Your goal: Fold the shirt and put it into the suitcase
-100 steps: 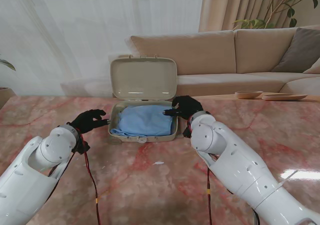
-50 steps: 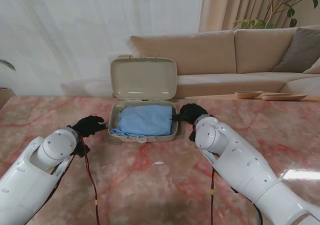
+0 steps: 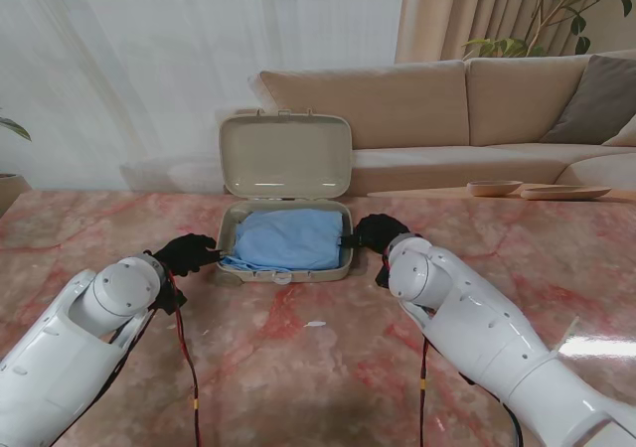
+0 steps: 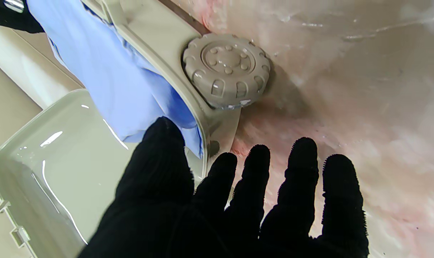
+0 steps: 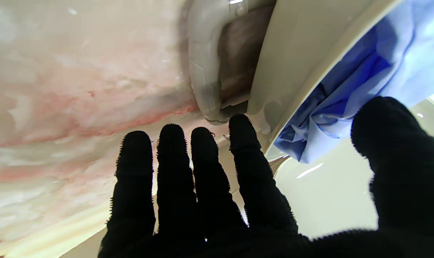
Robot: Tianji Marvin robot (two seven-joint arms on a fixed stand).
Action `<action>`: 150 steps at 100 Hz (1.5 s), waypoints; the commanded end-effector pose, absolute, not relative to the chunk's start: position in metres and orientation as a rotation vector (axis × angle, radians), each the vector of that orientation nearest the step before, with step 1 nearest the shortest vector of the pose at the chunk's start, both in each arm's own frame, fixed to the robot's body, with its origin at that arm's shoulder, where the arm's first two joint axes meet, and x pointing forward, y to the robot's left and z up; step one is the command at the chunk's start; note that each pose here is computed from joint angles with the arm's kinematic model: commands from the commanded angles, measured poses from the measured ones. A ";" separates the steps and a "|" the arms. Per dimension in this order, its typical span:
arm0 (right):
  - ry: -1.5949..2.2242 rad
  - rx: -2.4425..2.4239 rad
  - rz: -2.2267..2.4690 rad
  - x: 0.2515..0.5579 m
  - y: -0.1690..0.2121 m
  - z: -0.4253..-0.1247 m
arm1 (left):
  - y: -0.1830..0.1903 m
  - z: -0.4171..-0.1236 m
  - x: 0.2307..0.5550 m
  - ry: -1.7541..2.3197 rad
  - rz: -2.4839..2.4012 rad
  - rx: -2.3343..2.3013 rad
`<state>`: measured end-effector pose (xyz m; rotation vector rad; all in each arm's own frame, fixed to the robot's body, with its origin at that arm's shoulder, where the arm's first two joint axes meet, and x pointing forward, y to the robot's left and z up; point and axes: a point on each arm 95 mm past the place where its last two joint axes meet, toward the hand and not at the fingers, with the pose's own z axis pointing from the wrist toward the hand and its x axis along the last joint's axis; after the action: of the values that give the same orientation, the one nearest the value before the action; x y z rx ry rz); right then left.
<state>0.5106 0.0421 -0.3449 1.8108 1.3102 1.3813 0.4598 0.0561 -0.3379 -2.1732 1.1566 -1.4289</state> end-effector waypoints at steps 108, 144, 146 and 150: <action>1.495 1.691 1.572 0.466 0.048 -0.366 | 0.035 -0.357 0.448 1.375 -1.537 -2.189; 1.495 1.670 1.638 0.440 0.047 -0.359 | 0.036 -0.362 0.434 1.437 -1.563 -2.173; 1.496 1.670 1.642 0.438 0.047 -0.359 | 0.036 -0.362 0.433 1.440 -1.566 -2.172; 1.498 1.670 1.648 0.435 0.047 -0.358 | 0.035 -0.362 0.431 1.447 -1.571 -2.168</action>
<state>0.4463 0.0288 -0.3568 1.6658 1.4495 1.5993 0.4433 0.0515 -0.3511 -2.1461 1.3803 -1.5581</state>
